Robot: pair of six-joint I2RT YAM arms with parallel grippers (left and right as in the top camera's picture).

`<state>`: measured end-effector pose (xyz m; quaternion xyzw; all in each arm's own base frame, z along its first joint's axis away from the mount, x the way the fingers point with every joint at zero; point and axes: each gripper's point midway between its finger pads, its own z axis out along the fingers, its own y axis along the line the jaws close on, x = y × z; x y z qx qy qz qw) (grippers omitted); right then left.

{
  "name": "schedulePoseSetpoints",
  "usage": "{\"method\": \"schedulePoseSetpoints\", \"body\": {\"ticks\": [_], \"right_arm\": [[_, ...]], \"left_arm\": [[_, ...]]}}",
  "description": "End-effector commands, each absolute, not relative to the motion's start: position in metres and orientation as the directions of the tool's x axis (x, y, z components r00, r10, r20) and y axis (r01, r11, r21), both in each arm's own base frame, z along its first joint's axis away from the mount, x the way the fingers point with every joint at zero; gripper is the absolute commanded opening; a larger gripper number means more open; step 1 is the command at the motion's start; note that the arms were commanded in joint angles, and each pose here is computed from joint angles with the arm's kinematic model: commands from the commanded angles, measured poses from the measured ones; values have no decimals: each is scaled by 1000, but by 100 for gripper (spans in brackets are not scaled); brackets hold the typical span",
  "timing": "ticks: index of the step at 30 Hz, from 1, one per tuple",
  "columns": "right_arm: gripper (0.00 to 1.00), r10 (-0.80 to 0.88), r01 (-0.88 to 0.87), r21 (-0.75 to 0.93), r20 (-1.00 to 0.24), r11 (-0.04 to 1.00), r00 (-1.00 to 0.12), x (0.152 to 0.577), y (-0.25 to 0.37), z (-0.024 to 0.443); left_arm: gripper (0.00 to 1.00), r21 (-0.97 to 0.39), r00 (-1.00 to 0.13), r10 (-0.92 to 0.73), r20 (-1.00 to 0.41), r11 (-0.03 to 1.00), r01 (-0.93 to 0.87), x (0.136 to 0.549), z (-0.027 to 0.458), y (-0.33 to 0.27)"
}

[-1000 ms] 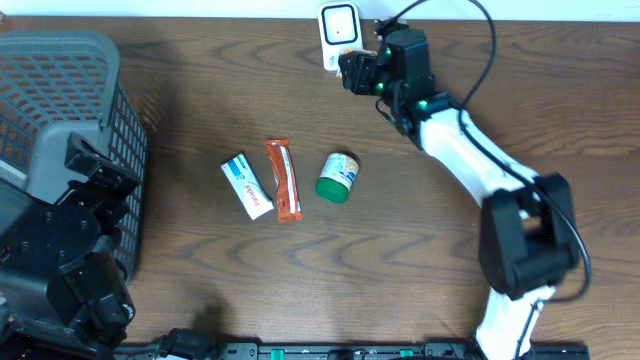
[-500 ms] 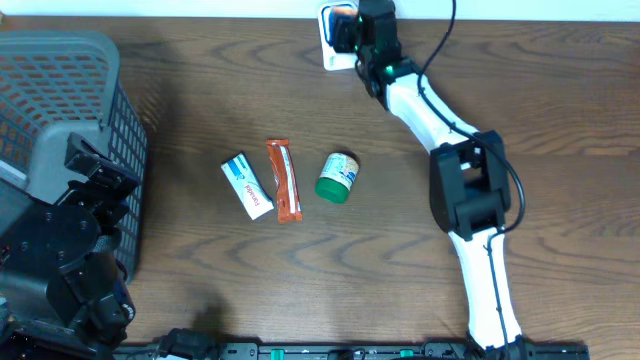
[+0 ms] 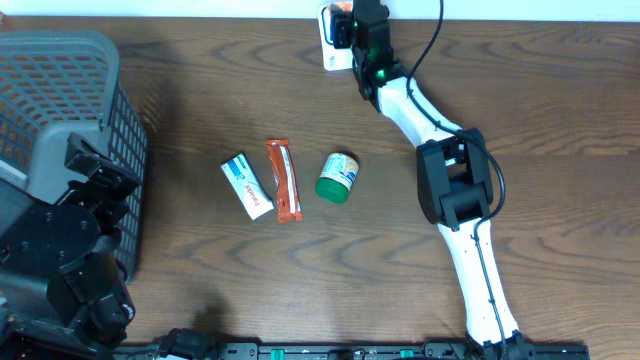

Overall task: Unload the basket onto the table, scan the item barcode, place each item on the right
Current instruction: 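Hold the orange packet in front of the white scanner with the right gripper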

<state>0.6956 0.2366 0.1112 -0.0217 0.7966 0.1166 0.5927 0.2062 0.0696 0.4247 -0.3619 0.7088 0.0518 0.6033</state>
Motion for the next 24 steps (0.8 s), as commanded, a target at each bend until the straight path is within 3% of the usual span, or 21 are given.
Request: {"method": "schedulePoseSetpoints", "body": {"ticks": [1, 5, 8, 18, 24], "right_arm": [[64, 73, -196, 124, -966, 973, -249, 693, 253, 137], [68, 59, -209, 111, -969, 972, -240, 687, 257, 165], [64, 43, -209, 98, -967, 973, -253, 685, 256, 170], [32, -18, -191, 61, -923, 980, -384, 668, 246, 161], [9, -46, -187, 45, -889, 981, -456, 628, 230, 226]], "left_arm": [[100, -343, -14, -434, -901, 732, -589, 205, 424, 73], [100, -343, -14, -434, -901, 732, -589, 205, 424, 73], [100, -343, -14, -434, -901, 732, -589, 205, 424, 73], [100, -343, -14, -434, -901, 732, -589, 205, 424, 73], [100, -343, -14, -434, -901, 732, -589, 205, 424, 73]]}}
